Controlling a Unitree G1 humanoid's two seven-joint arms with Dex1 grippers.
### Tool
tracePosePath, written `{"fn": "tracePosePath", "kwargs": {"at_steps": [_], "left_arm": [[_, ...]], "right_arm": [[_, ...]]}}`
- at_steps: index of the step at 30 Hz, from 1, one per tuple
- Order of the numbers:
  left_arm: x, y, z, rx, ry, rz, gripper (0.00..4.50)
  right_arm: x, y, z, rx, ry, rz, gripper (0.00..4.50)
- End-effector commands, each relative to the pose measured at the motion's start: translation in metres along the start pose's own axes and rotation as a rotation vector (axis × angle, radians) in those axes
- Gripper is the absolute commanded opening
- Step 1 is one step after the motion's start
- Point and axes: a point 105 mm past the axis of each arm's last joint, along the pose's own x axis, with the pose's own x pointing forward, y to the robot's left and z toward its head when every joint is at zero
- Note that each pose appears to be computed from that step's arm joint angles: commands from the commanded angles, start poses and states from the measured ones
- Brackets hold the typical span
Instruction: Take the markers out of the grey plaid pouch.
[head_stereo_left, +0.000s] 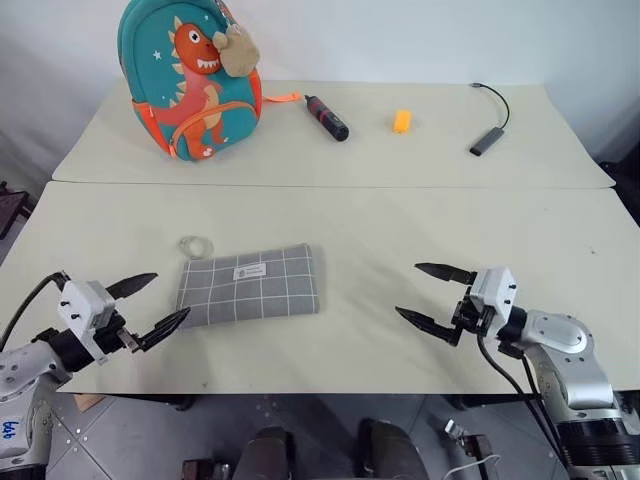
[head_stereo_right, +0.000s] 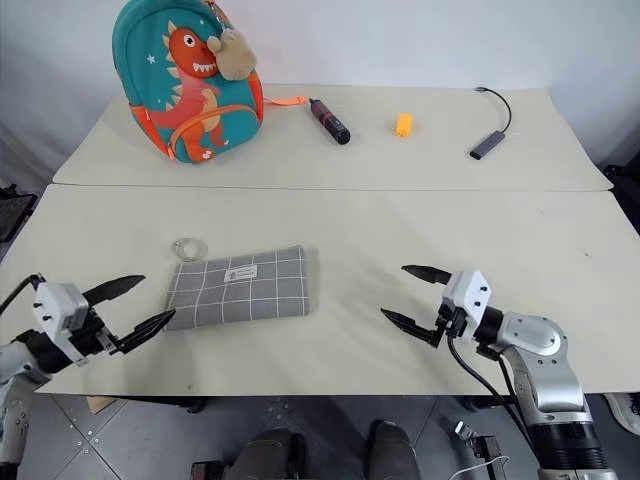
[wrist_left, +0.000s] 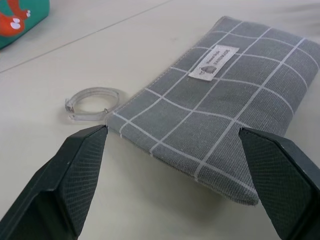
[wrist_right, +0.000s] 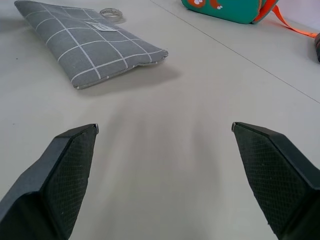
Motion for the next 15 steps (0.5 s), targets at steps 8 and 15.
{"fn": "tracePosePath", "kwargs": {"at_steps": [8, 15], "left_arm": [[-0.01, 0.0, 0.009, -0.17, -0.044, -0.018, 4.47], [-0.045, 0.013, -0.019, -0.624, 0.019, 0.052, 4.5]], "right_arm": [[0.0, 0.002, 0.008, -0.026, -0.021, 0.041, 4.5], [0.041, 0.034, 0.054, -0.015, -0.114, 0.254, 2.92]]}}
